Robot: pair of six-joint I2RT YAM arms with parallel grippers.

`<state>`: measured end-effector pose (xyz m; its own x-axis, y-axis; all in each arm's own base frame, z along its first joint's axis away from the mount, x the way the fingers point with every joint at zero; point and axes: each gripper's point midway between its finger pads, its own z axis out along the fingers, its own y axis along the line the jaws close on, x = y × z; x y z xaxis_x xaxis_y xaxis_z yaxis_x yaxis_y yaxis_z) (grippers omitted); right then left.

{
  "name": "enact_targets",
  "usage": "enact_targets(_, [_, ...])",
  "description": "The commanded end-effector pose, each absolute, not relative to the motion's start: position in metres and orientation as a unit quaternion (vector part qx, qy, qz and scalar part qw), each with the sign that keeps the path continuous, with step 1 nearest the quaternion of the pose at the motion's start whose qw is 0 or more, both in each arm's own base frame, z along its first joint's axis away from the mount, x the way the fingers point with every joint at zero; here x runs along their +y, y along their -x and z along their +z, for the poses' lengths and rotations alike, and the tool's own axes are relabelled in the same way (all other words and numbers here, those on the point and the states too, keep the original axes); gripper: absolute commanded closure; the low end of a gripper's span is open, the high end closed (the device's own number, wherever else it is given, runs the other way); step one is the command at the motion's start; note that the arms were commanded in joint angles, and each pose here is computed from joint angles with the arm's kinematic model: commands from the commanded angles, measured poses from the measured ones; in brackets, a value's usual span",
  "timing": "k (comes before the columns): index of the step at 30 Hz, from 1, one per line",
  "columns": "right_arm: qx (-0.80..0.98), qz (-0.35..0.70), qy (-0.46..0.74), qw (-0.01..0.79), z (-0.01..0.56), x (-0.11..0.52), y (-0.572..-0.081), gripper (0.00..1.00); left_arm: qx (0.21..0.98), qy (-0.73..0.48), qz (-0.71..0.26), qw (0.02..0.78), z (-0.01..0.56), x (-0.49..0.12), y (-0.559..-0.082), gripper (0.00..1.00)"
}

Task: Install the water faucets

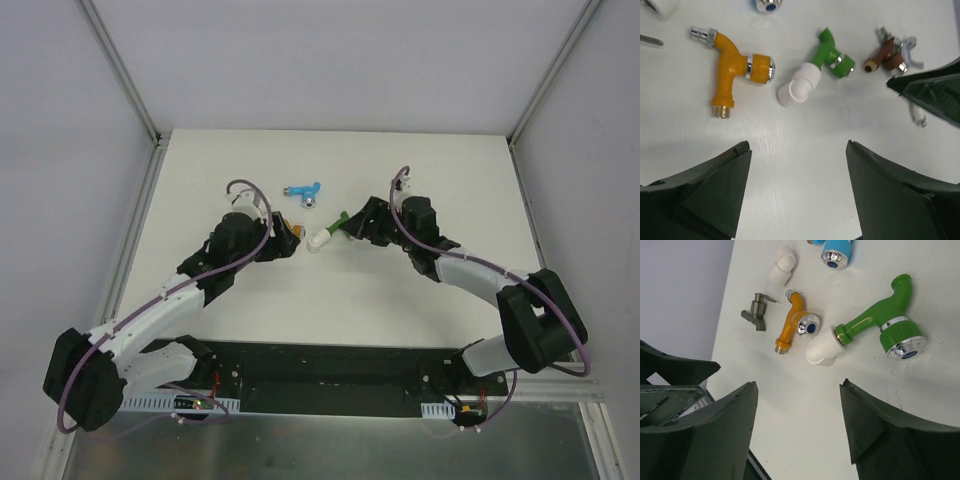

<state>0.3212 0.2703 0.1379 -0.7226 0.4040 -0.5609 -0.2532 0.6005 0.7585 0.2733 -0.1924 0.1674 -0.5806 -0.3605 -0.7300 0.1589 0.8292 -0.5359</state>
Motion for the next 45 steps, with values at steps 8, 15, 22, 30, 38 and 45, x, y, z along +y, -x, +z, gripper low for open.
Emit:
enact_targets(8, [0.811, 0.505, 0.045, 0.291, 0.197, 0.254, -0.279, 0.01, 0.870, -0.165, -0.254, 0.389, 0.140, -0.261, -0.301, 0.14])
enact_targets(15, [0.829, 0.492, -0.018, 0.265, 0.170, 0.230, -0.281, 0.01, 0.871, -0.237, -0.216, 0.372, 0.114, -0.287, -0.333, 0.21])
enact_targets(22, [0.856, 0.412, -0.035, 0.312, 0.150, 0.204, -0.284, 0.01, 0.893, -0.259, -0.152, 0.335, 0.074, -0.290, -0.360, 0.34])
enact_targets(30, [0.858, 0.378, -0.037, 0.346, 0.148, 0.191, -0.288, 0.01, 0.906, -0.276, -0.119, 0.299, 0.040, -0.289, -0.367, 0.39])
enact_targets(38, [0.859, 0.365, -0.042, 0.356, 0.145, 0.187, -0.293, 0.05, 0.902, -0.308, -0.148, 0.265, 0.039, -0.298, -0.340, 0.81])
enact_targets(45, [0.828, 0.370, 0.025, 0.420, 0.175, 0.194, -0.281, 0.04, 0.865, -0.337, -0.235, 0.287, 0.097, -0.299, -0.303, 1.00])
